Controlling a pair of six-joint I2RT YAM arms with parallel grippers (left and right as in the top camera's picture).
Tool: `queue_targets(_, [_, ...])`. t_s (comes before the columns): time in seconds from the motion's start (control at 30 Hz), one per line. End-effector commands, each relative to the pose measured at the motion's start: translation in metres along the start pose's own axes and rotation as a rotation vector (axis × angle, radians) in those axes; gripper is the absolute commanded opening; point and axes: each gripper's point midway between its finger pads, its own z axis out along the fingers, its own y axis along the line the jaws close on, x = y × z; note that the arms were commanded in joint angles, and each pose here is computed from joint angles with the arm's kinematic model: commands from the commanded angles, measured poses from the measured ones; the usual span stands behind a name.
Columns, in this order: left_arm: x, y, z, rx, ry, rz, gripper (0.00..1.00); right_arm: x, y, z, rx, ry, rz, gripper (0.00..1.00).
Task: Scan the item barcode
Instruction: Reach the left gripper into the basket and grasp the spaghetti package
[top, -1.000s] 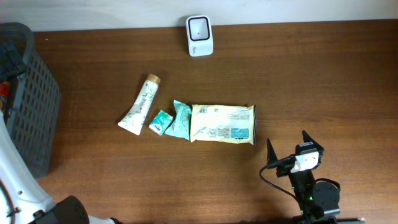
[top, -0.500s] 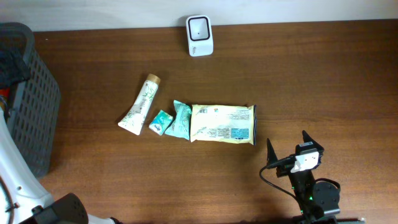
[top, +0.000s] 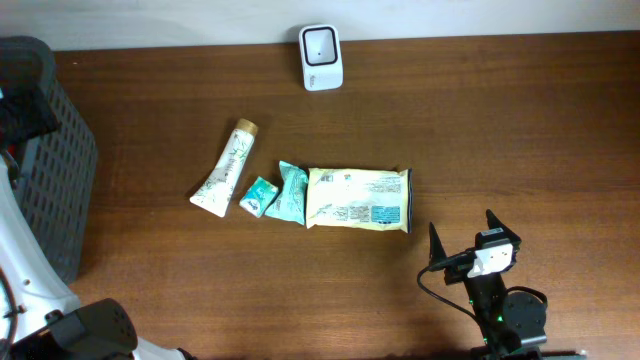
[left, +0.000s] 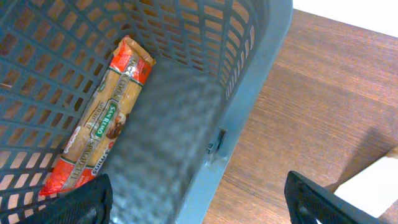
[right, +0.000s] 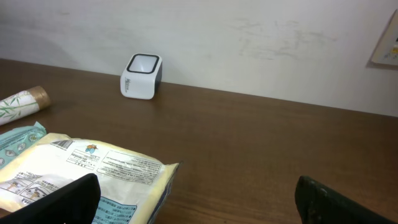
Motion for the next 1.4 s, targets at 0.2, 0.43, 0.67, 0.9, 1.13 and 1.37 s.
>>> queue_targets(0.2, [0.001, -0.001, -0.001, 0.01, 0.005, 0.015, 0.86, 0.003, -0.003, 0.0, 0.014, 0.003, 0.012, 0.99])
queue_targets(0.43, [0.002, -0.001, -0.001, 0.01, 0.008, 0.015, 0.86, 0.003, -0.003, 0.0, 0.014, 0.003, 0.012, 0.99])
queue_targets(0.67, [-0.04, 0.017, -0.052, -0.032, -0.158, -0.013, 0.84, 0.003, -0.003, 0.0, 0.014, 0.003, 0.012, 0.99])
queue_targets(0.9, [-0.032, 0.093, 0.032, -0.127, -0.045, 0.007, 0.8, 0.003, -0.003, 0.0, 0.013, 0.004, 0.012, 0.99])
queue_targets(1.13, [0.014, 0.123, 0.185, -0.204, 0.191, 0.207, 1.0, 0.003, -0.003, 0.0, 0.014, 0.003, 0.012, 0.99])
queue_targets(1.37, [0.057, 0.168, 0.261, -0.215, 0.256, 0.243, 0.92, 0.003, -0.003, 0.0, 0.014, 0.003, 0.012, 0.99])
